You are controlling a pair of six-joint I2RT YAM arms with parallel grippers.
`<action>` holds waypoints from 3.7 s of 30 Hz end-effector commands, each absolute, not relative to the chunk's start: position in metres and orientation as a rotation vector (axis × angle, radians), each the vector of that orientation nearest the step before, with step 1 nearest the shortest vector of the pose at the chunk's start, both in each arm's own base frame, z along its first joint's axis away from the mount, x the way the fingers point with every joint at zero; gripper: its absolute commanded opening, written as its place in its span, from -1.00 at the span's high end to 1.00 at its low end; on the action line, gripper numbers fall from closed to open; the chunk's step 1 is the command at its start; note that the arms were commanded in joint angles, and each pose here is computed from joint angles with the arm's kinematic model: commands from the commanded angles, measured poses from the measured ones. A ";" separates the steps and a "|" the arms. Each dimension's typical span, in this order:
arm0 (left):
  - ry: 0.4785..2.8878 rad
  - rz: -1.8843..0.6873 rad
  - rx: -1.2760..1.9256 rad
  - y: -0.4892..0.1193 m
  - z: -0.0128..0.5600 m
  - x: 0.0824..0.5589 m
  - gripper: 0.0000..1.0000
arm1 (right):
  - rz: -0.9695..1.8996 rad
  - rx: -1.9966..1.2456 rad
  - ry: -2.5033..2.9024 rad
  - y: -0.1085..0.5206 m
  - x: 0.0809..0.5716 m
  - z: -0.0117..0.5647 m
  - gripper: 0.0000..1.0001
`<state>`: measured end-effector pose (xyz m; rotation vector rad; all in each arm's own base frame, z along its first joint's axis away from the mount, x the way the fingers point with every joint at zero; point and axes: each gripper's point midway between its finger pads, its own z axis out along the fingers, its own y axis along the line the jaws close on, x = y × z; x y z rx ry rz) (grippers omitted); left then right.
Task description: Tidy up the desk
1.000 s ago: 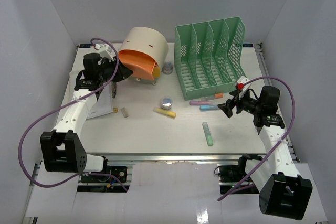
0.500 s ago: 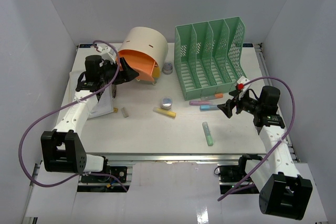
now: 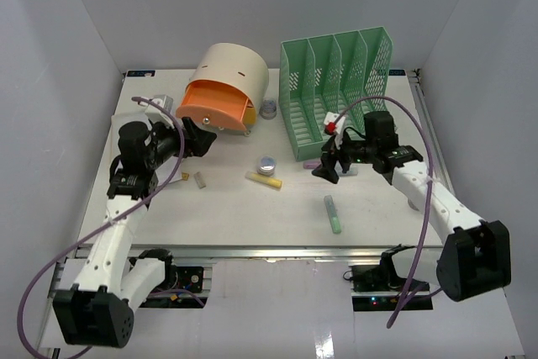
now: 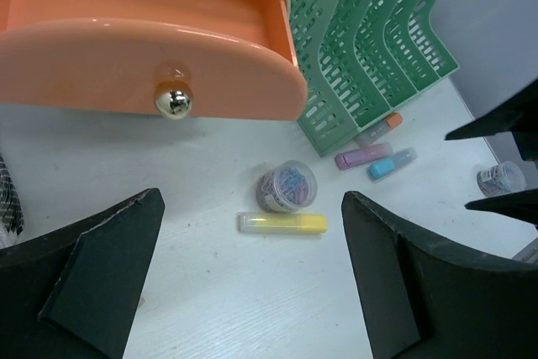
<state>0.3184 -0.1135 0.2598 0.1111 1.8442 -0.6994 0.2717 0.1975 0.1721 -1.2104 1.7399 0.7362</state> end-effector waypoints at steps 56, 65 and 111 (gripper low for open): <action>2.545 0.070 -0.650 -0.058 0.005 0.314 0.40 | 0.942 -1.037 1.705 0.163 0.276 0.200 -0.80; 2.473 -0.228 -0.582 -0.091 0.048 0.287 0.85 | 0.936 -1.037 1.705 0.162 0.276 0.199 -0.80; 1.912 -0.505 -0.390 -0.145 0.303 0.452 0.11 | 0.867 -1.023 1.735 0.151 0.285 0.191 -0.80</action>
